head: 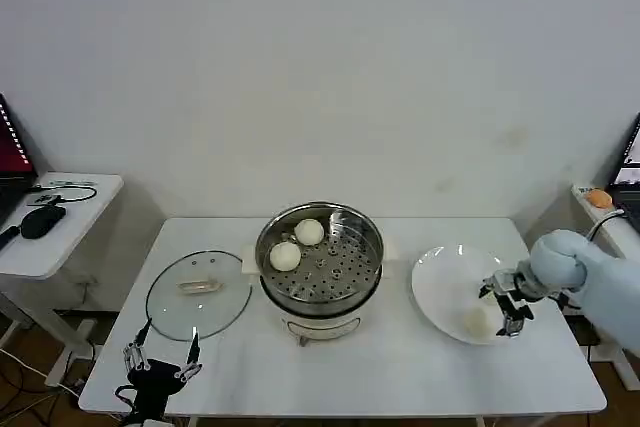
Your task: Take steamed baozi put them in steamer then cover it.
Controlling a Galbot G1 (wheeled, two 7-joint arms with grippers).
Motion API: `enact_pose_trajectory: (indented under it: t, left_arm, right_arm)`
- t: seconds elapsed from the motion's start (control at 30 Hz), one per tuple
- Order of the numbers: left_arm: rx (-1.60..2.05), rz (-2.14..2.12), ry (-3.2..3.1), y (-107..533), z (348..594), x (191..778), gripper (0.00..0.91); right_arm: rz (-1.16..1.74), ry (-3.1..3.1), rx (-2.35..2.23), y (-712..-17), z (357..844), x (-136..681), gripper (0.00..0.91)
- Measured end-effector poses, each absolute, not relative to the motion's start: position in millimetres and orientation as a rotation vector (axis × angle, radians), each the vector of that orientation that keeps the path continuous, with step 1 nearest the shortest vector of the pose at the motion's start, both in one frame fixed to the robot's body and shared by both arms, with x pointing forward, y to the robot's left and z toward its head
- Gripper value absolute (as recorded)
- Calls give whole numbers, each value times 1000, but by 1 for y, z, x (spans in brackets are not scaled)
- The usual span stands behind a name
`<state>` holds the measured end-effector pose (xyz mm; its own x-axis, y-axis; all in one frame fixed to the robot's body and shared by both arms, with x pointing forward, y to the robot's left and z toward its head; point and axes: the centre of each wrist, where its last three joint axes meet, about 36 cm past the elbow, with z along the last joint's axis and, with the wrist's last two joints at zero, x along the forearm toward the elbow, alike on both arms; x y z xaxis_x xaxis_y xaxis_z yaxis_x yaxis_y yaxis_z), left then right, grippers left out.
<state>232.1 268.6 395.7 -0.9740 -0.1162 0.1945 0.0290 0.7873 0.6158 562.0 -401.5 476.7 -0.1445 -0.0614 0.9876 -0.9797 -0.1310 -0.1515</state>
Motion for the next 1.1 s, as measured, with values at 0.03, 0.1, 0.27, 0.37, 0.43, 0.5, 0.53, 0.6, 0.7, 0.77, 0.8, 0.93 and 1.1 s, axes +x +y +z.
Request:
enact_pose_trajectory:
  t: [0.03,0.1,0.27,0.37,0.43,0.5,0.53,0.6,0.7,0.77,0.8,0.93,1.1]
  left_arm:
    - [69,-957,-2756,269,396,232,907]
    - [69,-959,-2757,269,397,232,907]
    - [73,-964,-2756,270,398,233,907]
    - [75,-964,-2757,270,398,233,907]
    - [77,-968,-2758,270,398,233,907]
    - [79,-970,-2757,271,398,232,907]
    - [80,-971,-2757,271,398,232,907]
    - [83,-973,-2759,271,399,232,907]
    - [82,-972,-2761,270,400,231,907]
    - [83,-970,-2763,270,401,231,907]
    - [84,-969,-2764,269,401,231,907]
    - [85,-965,-2765,268,401,230,907]
    - [88,-967,-2767,268,403,229,907]
  right_arm:
    - [1393,-1291,1275,-400,475,563,907]
    - [1386,-1288,1276,-398,471,564,907]
    - [1367,-1283,1272,-394,464,566,846]
    - [1359,-1283,1266,-393,462,567,806]
    - [1354,-1283,1263,-393,461,567,786]
    - [1349,-1282,1260,-393,460,567,756]
    - [1348,-1282,1259,-392,460,567,756]
    - [1344,-1283,1258,-392,459,568,715]
    - [1341,-1288,1254,-392,460,569,675]
    - [1341,-1291,1250,-392,462,569,645]
    - [1342,-1292,1249,-392,463,570,645]
    - [1342,-1290,1244,-394,467,571,595]
    - [1346,-1299,1238,-396,475,573,574]
